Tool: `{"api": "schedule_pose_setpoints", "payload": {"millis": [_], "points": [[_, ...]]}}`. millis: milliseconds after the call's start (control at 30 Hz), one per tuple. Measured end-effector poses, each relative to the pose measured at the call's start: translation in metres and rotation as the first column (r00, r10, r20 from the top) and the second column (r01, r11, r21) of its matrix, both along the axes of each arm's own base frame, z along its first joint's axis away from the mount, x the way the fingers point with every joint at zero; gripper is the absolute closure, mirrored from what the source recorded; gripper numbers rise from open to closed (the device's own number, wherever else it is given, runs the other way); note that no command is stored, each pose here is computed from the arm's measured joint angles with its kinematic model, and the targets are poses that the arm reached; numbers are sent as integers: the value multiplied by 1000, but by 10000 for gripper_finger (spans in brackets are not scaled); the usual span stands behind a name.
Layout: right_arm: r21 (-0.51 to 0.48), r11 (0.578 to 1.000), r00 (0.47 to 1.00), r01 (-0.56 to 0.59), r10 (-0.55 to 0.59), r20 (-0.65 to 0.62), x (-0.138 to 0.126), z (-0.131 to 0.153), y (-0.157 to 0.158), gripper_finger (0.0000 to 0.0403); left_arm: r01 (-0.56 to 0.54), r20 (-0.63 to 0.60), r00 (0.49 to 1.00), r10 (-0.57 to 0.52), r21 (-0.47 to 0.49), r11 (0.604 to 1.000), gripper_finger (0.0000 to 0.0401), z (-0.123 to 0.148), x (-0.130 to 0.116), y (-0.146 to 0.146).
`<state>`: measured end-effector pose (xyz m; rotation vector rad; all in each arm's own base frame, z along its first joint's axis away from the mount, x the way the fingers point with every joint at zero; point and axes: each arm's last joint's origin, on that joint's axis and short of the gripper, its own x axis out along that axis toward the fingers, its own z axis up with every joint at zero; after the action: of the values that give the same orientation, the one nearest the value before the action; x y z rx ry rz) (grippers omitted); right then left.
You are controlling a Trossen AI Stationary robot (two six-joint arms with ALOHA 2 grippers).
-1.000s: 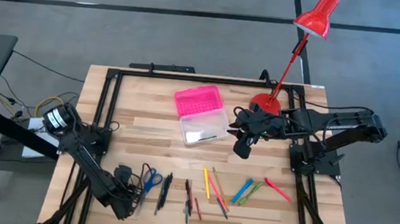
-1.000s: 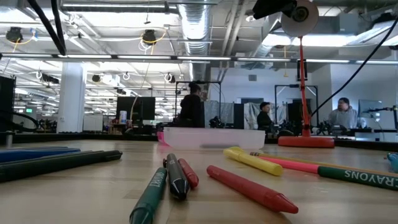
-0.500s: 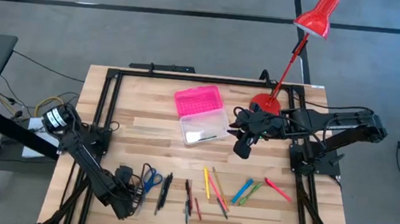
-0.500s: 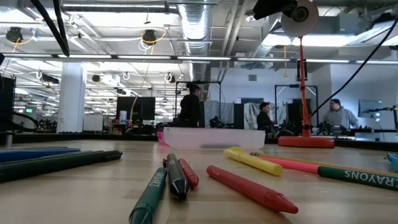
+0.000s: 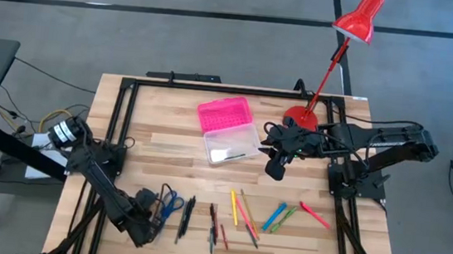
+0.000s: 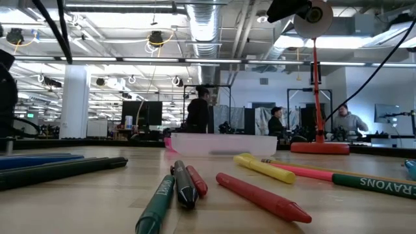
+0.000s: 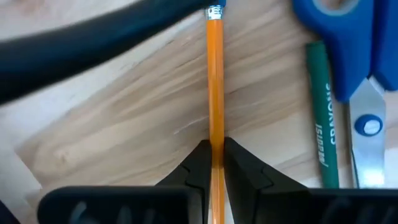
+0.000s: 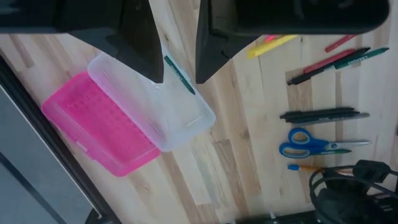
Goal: Pick & place school supplies into a supply box
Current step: Put the orange pencil into the pink supply box
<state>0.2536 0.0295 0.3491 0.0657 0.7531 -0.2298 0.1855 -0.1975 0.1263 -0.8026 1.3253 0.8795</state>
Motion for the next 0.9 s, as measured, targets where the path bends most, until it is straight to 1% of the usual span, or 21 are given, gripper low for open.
{"api": "schedule_pose_setpoints", "payload": {"millis": [233,300,467,567,667,767,900], "points": [[2,1000,1000,1,-1,1,0,0,0,316,134,-82,987,-135,-20,991,376,0,12,18],[5,1000,1000,5,-5,1,0,0,0,316,178,-101,978,-180,-29,984,377,0,17,24],[28,999,1000,25,-26,7,0,0,0,316,278,-149,946,-289,-88,957,394,0,28,42],[39,999,1000,27,-27,9,0,0,2,316,317,-162,929,-332,-109,942,394,0,32,50],[46,999,1000,23,-23,9,-1,0,5,316,332,-170,922,-348,-116,936,396,-1,34,55],[46,999,1000,9,-9,7,-1,0,8,316,341,-169,920,-353,-97,935,398,1,33,57],[46,999,1000,-5,5,5,-2,0,12,316,344,-167,926,-337,12,939,399,9,28,64]]}}
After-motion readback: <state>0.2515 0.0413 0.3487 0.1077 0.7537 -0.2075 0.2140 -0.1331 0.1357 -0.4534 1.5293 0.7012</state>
